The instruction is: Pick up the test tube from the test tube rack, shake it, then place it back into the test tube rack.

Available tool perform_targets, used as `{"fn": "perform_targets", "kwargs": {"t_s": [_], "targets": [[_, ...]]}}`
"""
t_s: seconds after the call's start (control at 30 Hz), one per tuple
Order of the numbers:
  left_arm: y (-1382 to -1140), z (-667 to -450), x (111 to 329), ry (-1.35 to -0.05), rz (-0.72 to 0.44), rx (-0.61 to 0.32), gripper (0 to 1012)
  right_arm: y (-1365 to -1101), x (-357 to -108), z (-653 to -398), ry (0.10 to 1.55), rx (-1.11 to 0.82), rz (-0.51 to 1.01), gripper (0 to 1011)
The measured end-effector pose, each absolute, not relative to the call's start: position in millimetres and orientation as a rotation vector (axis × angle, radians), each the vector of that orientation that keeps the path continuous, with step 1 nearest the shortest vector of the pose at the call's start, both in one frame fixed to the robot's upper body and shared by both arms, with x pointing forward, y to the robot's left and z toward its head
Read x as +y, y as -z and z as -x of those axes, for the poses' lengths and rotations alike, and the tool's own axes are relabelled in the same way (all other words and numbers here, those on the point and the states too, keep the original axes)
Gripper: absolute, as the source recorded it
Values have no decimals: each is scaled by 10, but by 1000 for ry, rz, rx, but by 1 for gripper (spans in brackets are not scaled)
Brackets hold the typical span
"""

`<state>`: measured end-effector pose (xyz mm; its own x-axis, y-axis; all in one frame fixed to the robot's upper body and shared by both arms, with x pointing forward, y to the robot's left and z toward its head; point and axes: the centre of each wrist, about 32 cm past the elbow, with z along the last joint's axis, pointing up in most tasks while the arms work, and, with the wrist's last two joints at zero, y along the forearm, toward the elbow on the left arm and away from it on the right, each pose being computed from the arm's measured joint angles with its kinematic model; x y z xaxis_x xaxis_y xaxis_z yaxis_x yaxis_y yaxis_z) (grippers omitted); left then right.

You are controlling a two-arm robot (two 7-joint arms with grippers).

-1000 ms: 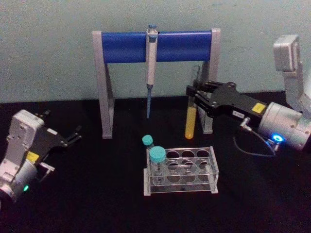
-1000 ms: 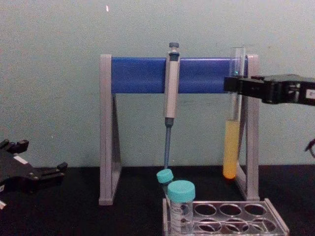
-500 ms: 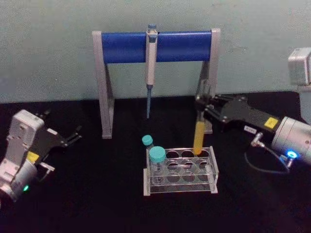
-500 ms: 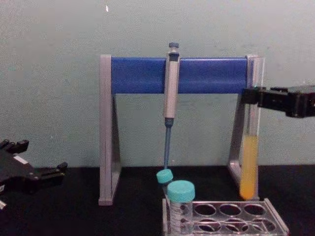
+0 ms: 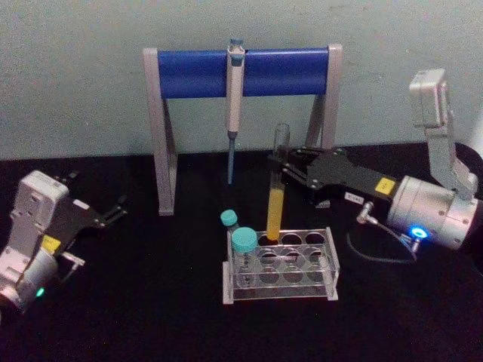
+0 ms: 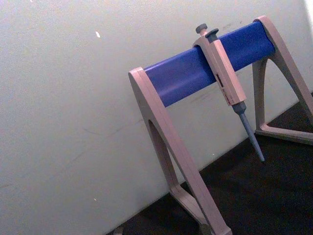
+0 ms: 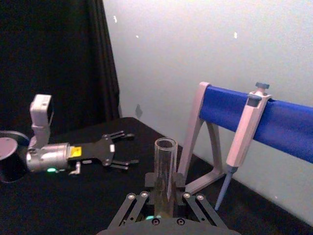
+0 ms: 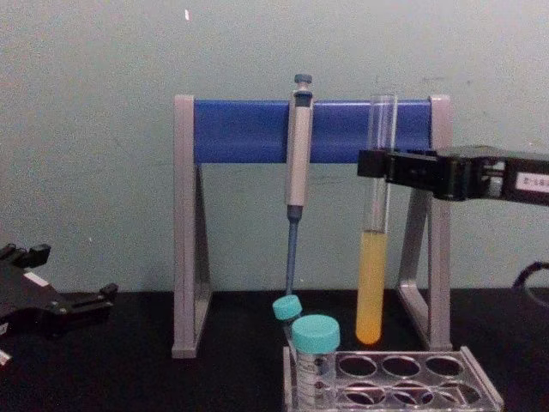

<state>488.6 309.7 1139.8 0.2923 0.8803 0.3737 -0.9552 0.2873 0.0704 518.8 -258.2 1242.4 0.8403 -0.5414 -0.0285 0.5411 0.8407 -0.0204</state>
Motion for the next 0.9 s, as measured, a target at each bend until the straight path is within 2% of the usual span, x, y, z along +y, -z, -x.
{"fn": "perform_targets", "kwargs": {"t_s": [0.33,0.9], "targets": [[-11398,-4886,3097,-1248,-304,-285,1001,-12447,-2604,-5369,628,9,13,232],[-11398,-4886,3097,-1248,-304,-285,1001,-12452,-2715,-5349,676,-2,12,232]]}}
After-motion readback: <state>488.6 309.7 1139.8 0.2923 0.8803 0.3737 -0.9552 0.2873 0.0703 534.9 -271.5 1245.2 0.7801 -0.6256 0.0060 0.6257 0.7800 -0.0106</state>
